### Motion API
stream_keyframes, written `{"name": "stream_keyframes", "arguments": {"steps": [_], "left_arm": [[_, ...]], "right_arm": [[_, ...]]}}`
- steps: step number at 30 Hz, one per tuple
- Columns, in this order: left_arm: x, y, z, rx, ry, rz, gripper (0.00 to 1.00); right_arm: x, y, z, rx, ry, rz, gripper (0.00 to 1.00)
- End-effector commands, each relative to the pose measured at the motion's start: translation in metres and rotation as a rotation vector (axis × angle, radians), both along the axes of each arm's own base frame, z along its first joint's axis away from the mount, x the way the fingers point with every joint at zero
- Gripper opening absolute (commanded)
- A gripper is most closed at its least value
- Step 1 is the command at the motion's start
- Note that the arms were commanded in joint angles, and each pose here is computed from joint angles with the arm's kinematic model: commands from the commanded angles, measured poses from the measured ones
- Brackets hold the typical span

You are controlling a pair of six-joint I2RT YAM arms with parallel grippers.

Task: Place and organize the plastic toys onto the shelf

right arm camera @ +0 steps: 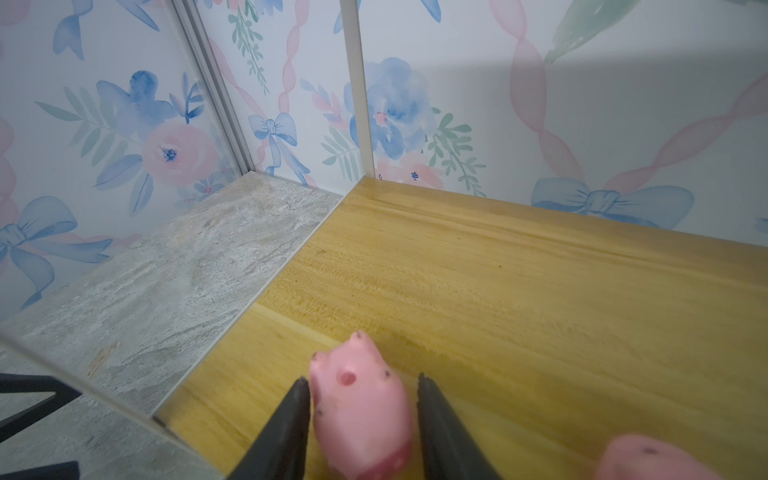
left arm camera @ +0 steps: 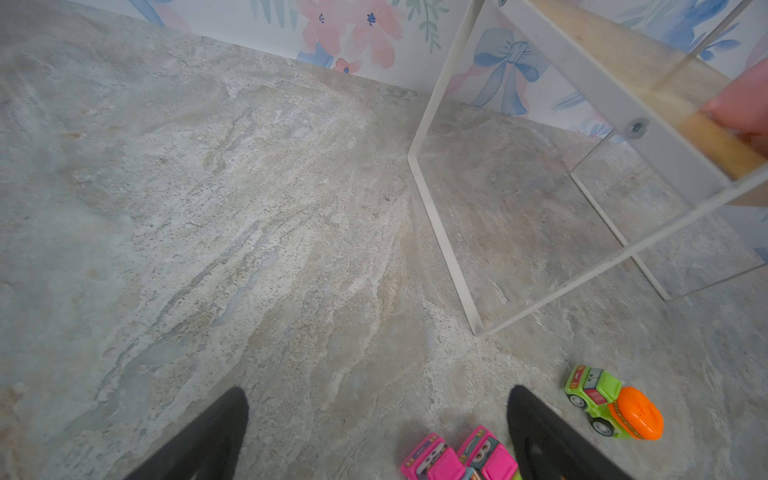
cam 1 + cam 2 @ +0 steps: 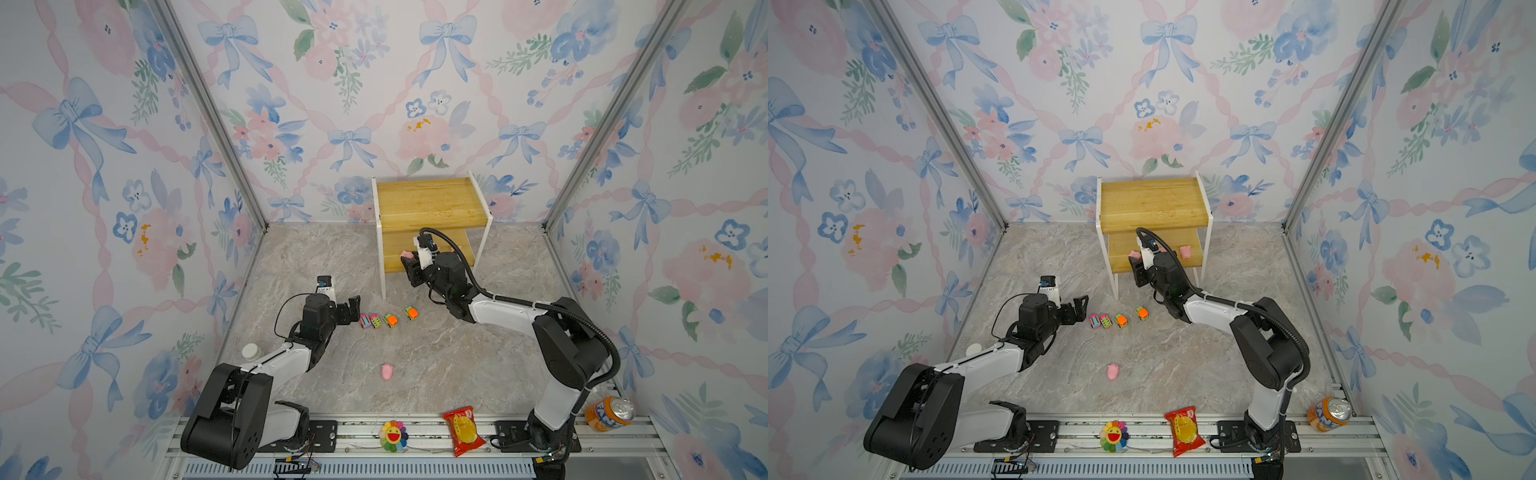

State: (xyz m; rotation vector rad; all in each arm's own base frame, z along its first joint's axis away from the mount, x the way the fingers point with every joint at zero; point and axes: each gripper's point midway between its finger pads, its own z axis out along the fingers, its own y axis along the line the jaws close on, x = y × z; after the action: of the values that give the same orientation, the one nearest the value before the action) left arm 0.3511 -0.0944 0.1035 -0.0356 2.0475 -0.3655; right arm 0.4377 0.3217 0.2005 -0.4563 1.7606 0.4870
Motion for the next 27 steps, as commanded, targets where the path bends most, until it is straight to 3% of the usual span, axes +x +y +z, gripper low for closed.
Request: {"name": "stream_keyframes", "arguments": {"steps": [1,8,18,22,27], "left_arm": [[0.000,0.001,0.004,0.007,-0.012,0.004,0.98],[-0.001,0.002,0.005,0.010,-0.017,0.009,0.98],[-0.002,0.003,0.006,0.012,-0.023,0.012,0.98],[-0.002,0.003,0.005,0.015,-0.019,0.011,0.98],[-0.001,0.003,0.005,0.017,-0.020,0.010,0.98]], "right_arm": [[0.003,0.002,0.003,-0.008,-0.006,0.017,0.41],[-0.002,0.000,0.005,0.009,-0.004,0.024,0.29],[-0.018,-0.004,0.018,0.034,-0.012,0.047,0.23],[-0.040,-0.010,0.030,0.048,-0.021,0.066,0.23],[-0.093,-0.013,0.025,-0.008,0.034,0.137,0.24]]}}
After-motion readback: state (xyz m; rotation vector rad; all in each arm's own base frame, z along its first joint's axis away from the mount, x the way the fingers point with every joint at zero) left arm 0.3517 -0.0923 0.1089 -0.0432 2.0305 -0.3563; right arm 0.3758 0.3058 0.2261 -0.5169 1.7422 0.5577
